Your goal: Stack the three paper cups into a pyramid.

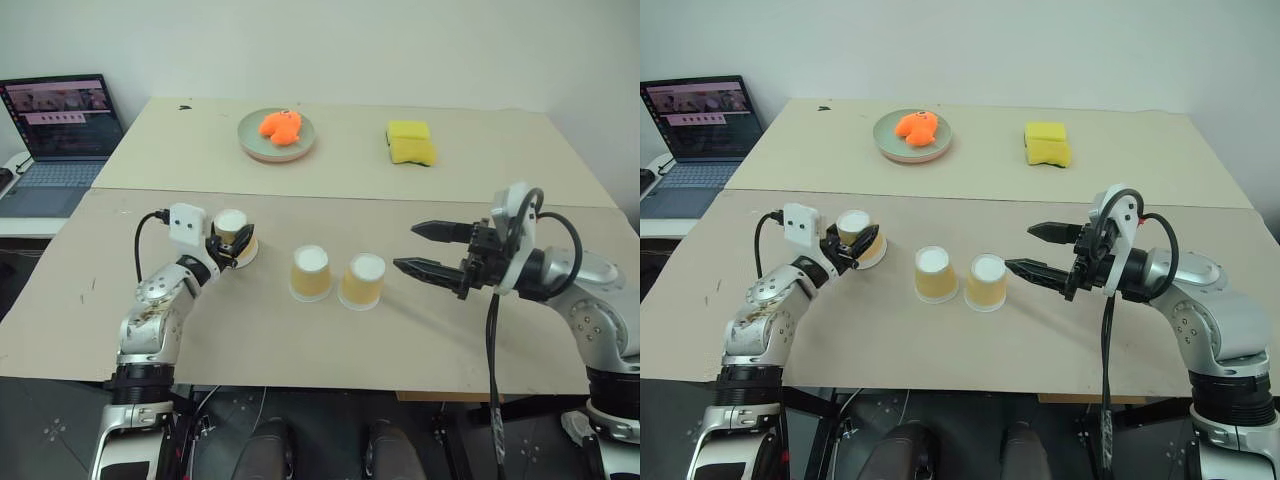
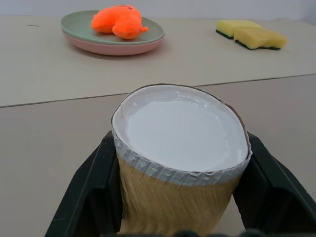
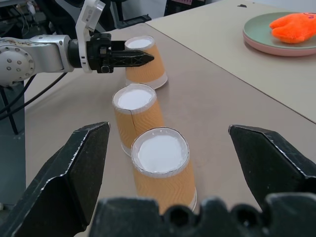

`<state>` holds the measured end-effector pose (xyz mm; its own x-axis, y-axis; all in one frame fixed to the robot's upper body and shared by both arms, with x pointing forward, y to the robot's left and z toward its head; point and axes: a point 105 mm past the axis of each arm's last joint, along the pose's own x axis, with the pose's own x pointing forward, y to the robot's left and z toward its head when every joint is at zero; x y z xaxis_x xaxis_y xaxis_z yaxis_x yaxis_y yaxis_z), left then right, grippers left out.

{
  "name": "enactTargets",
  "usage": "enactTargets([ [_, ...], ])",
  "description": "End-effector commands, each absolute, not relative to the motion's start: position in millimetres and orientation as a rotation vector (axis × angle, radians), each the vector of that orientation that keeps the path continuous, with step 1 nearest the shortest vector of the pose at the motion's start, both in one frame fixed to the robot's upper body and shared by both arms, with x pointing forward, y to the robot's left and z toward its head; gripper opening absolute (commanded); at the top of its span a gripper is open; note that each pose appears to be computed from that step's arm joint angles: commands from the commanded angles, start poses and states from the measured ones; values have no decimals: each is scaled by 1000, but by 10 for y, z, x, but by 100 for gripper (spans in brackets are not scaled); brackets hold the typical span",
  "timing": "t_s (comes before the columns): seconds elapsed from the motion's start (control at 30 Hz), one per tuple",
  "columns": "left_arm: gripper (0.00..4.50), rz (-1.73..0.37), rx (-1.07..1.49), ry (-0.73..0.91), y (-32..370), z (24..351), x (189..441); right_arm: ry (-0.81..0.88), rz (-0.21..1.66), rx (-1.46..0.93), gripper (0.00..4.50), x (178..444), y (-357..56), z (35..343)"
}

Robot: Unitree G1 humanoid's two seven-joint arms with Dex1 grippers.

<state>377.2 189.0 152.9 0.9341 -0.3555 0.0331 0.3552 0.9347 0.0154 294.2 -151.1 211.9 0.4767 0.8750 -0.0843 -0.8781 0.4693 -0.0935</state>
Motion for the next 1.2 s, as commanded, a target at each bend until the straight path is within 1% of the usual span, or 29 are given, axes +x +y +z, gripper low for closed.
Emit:
enactTargets([
  [0.03, 260, -399, 61, -141, 1860, 1848, 3758, -41, 1072, -166, 450, 2921, -1519, 2262],
  [0.1, 260, -472, 82, -193, 1762, 2059, 3745, -40, 1076, -167, 450, 2921, -1515, 2262],
  [0.23, 260, -625, 87, -223, 1568, 2282, 3693, -32, 1091, -166, 450, 2908, -1503, 2263],
  [0.27, 260, -722, 101, -236, 1447, 2377, 3639, -20, 1107, -166, 450, 2873, -1501, 2259],
  [0.33, 260, -851, 109, -238, 1299, 2497, 3568, -2, 1133, -167, 450, 2815, -1498, 2248],
  [0.4, 260, -992, 74, -247, 1155, 2670, 3504, 37, 1152, -191, 450, 2740, -1515, 2179],
  [0.47, 260, -1122, 43, -220, 1032, 2769, 3455, 67, 1158, -204, 450, 2676, -1541, 2124],
  [0.53, 260, -1216, 47, -204, 935, 2786, 3412, 71, 1152, -210, 450, 2647, -1549, 2109],
  [0.67, 260, -1307, 43, -172, 778, 2760, 3408, 65, 1141, -199, 450, 2629, -1534, 2107],
  [0.8, 260, -1406, 66, -136, 575, 2633, 3353, 58, 1123, -195, 450, 2604, -1521, 2105],
  [1.0, 260, -1449, 83, -71, 542, 2436, 3332, 66, 1121, -188, 450, 2498, -1530, 2100],
  [1.2, 260, -1468, 61, -57, 539, 2425, 3339, 99, 1106, -196, 450, 2408, -1624, 2065],
])
